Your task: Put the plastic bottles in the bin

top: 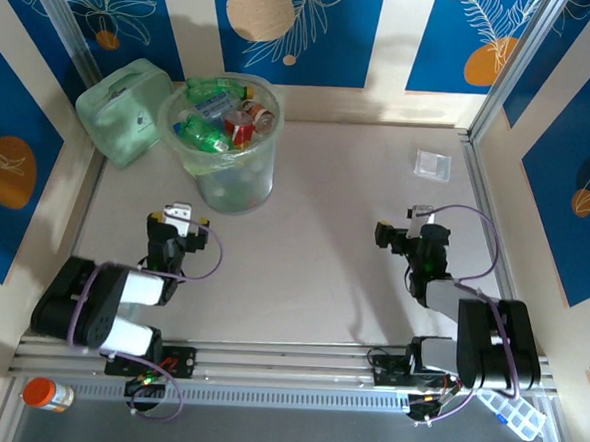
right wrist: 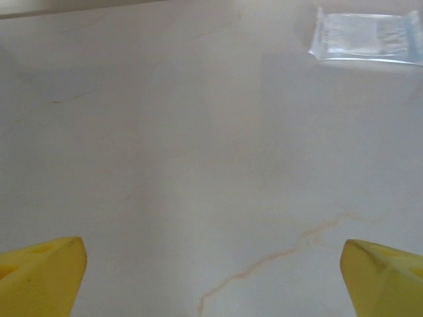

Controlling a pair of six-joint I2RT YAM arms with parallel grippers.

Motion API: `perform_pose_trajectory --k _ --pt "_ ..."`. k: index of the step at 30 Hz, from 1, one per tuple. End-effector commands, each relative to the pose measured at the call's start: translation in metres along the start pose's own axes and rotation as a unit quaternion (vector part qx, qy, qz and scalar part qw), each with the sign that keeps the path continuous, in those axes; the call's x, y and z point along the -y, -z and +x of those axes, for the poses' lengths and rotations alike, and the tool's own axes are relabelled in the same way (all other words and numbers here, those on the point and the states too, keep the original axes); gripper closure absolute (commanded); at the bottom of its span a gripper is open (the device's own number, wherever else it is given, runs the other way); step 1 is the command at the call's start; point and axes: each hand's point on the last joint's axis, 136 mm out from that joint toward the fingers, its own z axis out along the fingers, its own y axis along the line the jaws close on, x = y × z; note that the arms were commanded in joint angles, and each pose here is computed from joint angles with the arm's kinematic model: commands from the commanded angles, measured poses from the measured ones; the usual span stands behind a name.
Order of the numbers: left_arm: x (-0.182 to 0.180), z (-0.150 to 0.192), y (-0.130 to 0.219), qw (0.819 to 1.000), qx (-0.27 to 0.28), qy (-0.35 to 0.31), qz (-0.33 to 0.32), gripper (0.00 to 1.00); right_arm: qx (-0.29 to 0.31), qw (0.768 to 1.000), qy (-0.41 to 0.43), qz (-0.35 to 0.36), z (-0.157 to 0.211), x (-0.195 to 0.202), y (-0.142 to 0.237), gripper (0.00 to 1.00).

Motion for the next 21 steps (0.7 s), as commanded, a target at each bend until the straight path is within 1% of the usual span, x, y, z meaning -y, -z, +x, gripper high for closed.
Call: perform_pose_trajectory --k 1,2,3,4,5,6,7,8,10,15,18,21 --pt "-0.006 -0.024 -0.012 0.998 0.063 0.024 -0.007 0.01 0.067 0.996 0.021 -0.05 -0.032 -0.015 -0.017 0.01" --pt "0.002 -0.023 -0.017 0.999 0.034 0.018 0.026 0.01 0.073 0.996 0.017 -0.051 -0.026 -0.013 -0.025 0.01" --pt "0.006 -0.027 -0.027 0.998 0.025 0.018 0.046 0.01 0.087 0.995 0.02 -0.048 -0.032 -0.013 -0.029 0.01" --pt "0.006 -0.027 -0.036 0.998 0.017 0.018 0.05 0.01 0.05 0.997 0.023 -0.049 -0.028 -0.014 -0.033 0.01" --pt "0.005 -0.019 -0.038 0.998 -0.014 0.031 0.061 0.01 0.016 0.999 0.007 -0.046 -0.025 -0.01 -0.04 0.01" --pt "0.002 -0.023 -0.041 0.997 -0.016 0.039 0.068 0.01 0.037 0.998 -0.003 -0.052 -0.027 -0.007 -0.037 0.01" --pt "0.002 -0.025 -0.041 0.997 -0.003 0.04 0.068 0.01 0.039 0.999 -0.014 -0.027 -0.028 0.001 -0.037 0.01" --pt "0.003 -0.022 -0.041 0.997 -0.012 0.038 0.068 0.01 0.029 0.999 -0.006 -0.013 -0.026 0.001 -0.038 0.01" --pt "0.002 -0.024 -0.04 0.997 -0.003 0.038 0.066 0.01 0.04 0.999 0.013 -0.001 -0.027 -0.002 -0.037 0.01" --pt "-0.001 -0.024 -0.039 0.998 -0.001 0.042 0.057 0.01 0.03 0.999 0.007 -0.02 -0.026 -0.003 -0.039 0.01" --pt "0.009 -0.025 -0.038 0.996 -0.002 0.03 0.085 0.01 0.026 0.999 0.001 -0.032 -0.026 -0.004 -0.039 0.01" --pt "0.009 -0.025 -0.039 0.996 -0.002 0.031 0.085 0.01 0.028 0.999 0.002 -0.031 -0.026 -0.004 -0.039 0.01"
